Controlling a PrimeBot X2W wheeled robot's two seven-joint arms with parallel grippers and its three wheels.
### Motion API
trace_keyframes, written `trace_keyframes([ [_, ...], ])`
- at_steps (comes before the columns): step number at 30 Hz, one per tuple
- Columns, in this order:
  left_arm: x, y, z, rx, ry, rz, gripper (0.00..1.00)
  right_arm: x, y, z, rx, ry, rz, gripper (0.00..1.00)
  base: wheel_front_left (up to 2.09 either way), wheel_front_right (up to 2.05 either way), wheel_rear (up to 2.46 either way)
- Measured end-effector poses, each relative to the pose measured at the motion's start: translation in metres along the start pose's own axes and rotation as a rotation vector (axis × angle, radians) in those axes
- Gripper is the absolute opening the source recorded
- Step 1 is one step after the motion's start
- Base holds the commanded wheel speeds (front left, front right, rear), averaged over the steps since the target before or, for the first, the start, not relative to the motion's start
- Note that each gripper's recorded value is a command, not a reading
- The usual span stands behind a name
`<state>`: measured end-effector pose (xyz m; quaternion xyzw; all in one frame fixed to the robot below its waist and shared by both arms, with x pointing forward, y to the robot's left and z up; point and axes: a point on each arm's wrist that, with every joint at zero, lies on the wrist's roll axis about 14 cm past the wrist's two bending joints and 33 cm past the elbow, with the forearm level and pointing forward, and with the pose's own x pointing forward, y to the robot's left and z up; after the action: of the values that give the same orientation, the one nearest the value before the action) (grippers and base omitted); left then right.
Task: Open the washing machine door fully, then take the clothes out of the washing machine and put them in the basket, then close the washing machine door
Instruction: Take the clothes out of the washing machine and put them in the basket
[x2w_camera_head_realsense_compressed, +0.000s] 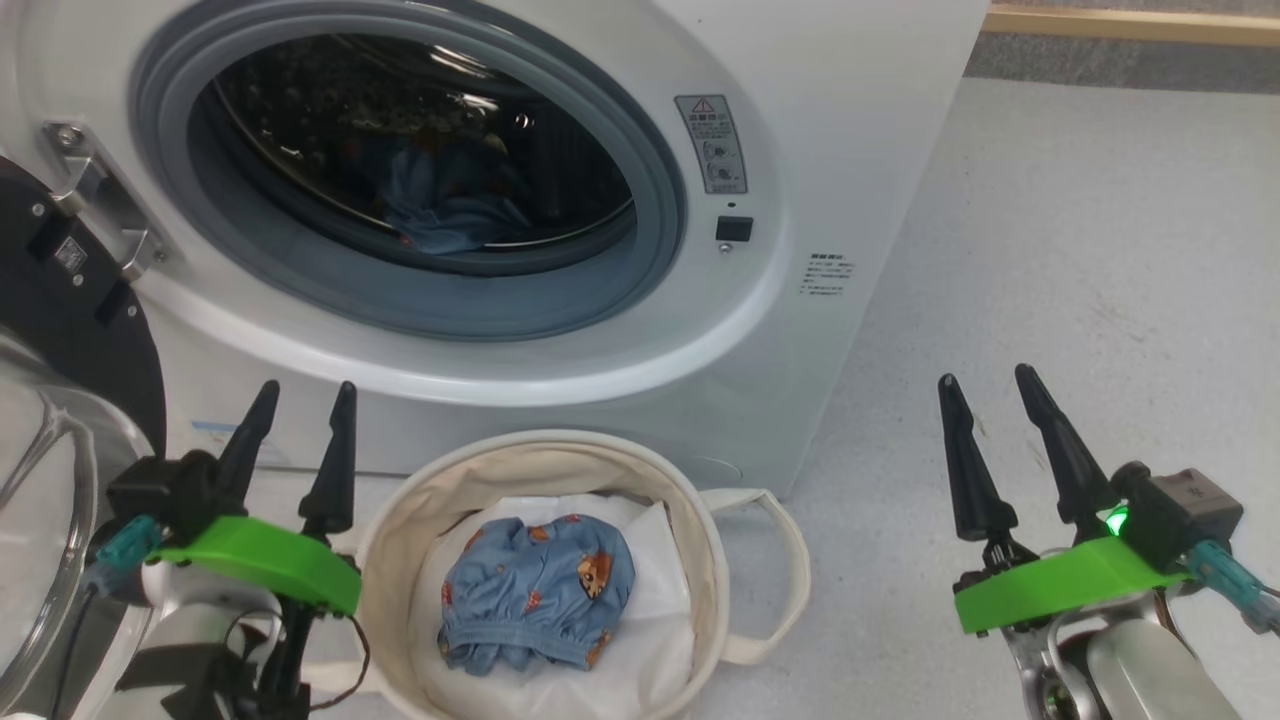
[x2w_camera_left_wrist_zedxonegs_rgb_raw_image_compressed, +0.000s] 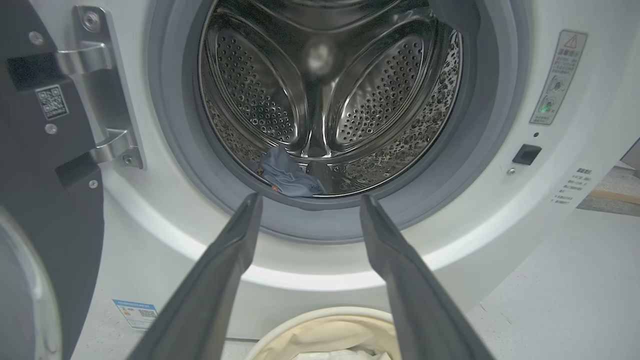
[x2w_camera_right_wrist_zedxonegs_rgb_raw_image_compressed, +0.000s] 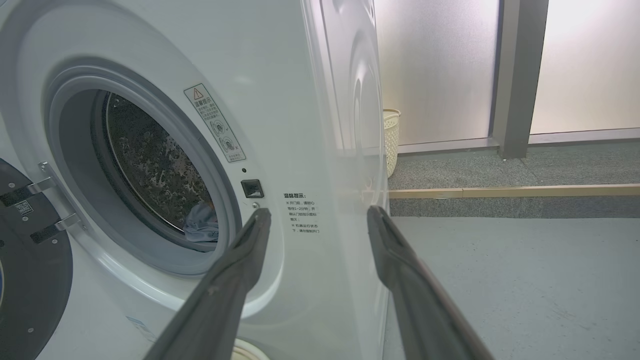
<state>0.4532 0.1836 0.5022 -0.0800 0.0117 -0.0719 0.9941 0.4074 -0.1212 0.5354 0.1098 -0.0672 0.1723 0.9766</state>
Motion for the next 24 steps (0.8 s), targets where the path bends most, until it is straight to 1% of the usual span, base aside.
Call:
trace_keyframes([
  [3,0.004,-0.004,-0.006,0.005,0.022,-0.012,1.00,0.001,-0.002,-0.003,0.004,0.005,-0.004,1.00,0.00,0.00,0.00],
  [6,0.017,-0.012,-0.005,0.024,0.030,-0.038,1.00,0.003,-0.004,-0.007,0.010,0.012,-0.011,1.00,0.00,0.00,0.00],
  [8,0.030,-0.021,-0.003,0.044,0.035,-0.066,1.00,0.004,-0.005,-0.009,0.014,0.014,-0.014,1.00,0.00,0.00,0.00],
  [12,0.061,-0.037,0.001,0.051,0.038,-0.104,1.00,0.011,-0.009,-0.015,0.011,0.021,-0.022,1.00,0.00,0.00,0.00],
  [18,0.110,-0.046,-0.016,0.090,0.097,-0.130,1.00,0.021,-0.019,-0.028,0.012,0.032,-0.052,1.00,0.00,0.00,0.00],
  [24,0.149,-0.044,-0.036,0.092,0.145,-0.126,1.00,0.030,-0.023,-0.036,0.038,0.028,-0.069,1.00,0.00,0.00,0.00],
])
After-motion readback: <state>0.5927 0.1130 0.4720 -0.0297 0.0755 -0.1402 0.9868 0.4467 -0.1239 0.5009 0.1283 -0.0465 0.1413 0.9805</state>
